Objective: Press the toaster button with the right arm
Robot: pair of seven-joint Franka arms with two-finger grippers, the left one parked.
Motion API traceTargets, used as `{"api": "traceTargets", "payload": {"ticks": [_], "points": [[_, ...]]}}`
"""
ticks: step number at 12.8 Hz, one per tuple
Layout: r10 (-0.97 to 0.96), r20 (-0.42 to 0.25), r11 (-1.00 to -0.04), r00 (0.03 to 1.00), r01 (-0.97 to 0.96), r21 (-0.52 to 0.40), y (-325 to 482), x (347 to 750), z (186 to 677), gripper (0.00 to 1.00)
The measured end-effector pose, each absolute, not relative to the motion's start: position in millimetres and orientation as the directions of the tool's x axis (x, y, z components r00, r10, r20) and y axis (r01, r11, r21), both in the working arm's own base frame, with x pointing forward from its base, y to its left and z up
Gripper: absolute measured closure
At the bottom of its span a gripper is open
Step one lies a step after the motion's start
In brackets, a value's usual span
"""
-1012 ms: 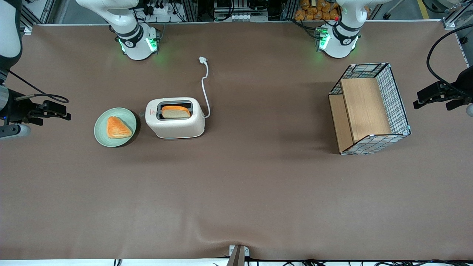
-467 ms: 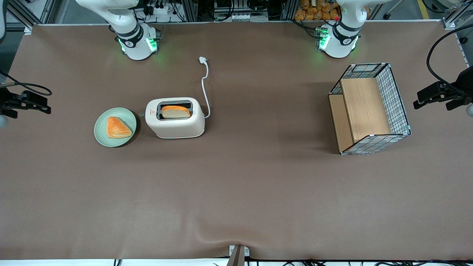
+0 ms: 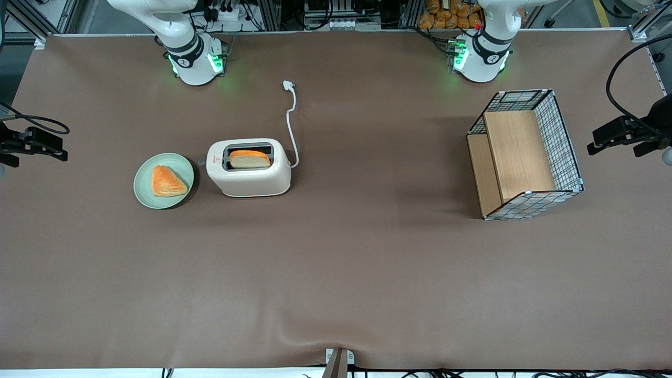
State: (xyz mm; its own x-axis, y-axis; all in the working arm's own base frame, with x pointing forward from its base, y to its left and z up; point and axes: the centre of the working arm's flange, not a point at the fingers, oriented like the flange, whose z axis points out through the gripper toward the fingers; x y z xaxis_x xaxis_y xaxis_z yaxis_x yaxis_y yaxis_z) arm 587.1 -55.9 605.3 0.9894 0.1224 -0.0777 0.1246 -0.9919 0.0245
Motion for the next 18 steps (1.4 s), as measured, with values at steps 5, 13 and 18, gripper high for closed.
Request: {"api": "traceTargets", "payload": {"ticks": [5, 13, 18], "points": [[-0.014, -0.096, -1.0, 0.995, -0.014, -0.001, -55, 587, 597, 0.0], [-0.098, -0.093, -0.994, 0.991, -0.102, -0.032, -52, 556, 601, 0.0], [-0.101, -0.091, -0.994, 0.991, -0.105, -0.034, -45, 539, 620, 0.0]]}}
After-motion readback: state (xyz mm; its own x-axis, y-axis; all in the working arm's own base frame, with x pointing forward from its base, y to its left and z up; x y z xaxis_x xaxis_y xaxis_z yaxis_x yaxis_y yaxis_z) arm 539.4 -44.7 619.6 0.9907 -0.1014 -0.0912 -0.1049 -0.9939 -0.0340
